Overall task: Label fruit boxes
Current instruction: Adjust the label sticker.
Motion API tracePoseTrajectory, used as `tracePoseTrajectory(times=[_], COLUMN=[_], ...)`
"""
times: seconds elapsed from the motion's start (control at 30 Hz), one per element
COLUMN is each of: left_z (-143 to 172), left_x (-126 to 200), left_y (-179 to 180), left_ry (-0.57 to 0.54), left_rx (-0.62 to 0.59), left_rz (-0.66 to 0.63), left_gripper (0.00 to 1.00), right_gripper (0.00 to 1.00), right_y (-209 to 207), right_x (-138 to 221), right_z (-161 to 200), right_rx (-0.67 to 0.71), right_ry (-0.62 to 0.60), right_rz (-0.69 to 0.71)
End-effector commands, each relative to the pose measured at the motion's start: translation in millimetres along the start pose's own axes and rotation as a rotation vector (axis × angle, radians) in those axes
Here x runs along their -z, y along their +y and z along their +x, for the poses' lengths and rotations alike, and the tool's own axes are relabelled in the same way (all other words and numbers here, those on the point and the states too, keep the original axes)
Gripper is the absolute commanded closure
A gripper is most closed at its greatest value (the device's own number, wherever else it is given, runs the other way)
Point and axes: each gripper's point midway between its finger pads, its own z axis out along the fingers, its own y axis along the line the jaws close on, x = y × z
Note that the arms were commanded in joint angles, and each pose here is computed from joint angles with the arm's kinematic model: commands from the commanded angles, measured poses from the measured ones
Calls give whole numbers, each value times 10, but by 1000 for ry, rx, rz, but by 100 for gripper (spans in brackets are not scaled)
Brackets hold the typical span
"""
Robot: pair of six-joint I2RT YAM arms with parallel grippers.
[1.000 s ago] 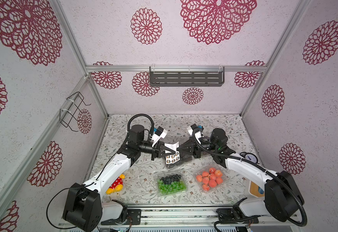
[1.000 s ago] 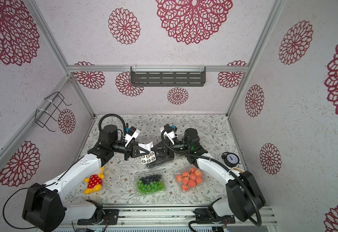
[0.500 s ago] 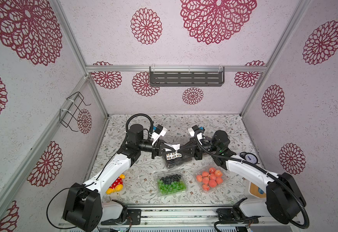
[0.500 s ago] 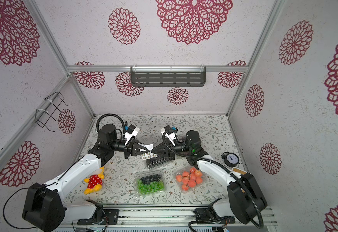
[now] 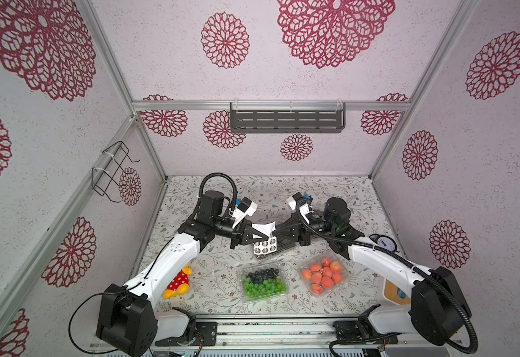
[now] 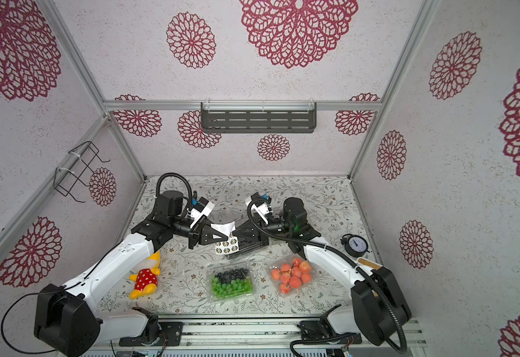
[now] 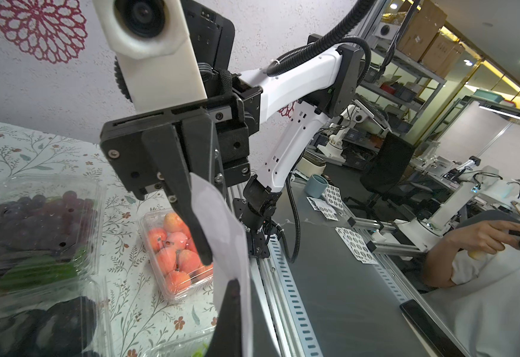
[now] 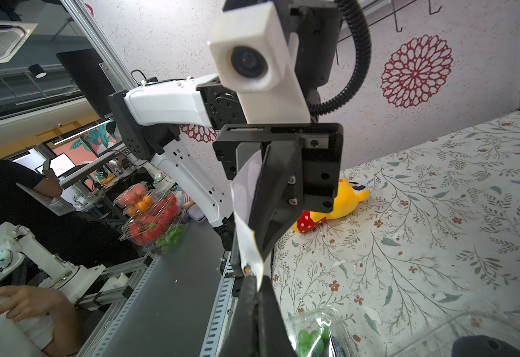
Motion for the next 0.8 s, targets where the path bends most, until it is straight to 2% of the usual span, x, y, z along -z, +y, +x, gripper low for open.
tracePoseTrajectory(times=[0.0, 0.13, 0.17, 0.27, 0.5, 0.77], left_z=[11, -37, -45, -110, -181, -253], left_x=[-3, -12, -30, -95, -79, -46], left_y=[-188, -161, -112, 182, 128, 1], left_ry=[-1, 0, 9, -14, -41, -61], left_rx=[-16, -19, -16, -26, -31, -55], left_rz=[68, 63, 34, -168, -168, -112], left_gripper=[100, 100, 100, 100, 100, 100], right_gripper=[100, 100, 100, 100, 100, 100], right_y=[69, 137, 150, 128, 117, 212], right_x=[36, -7, -13, -27, -16, 34], right_z=[-184, -142, -137, -138, -124, -103], right_rx=[85, 87, 87, 88, 91, 115], right_ry=[-36, -22, -19, -19, -12, -5], right_rz=[8, -23, -31, -24, -18, -37])
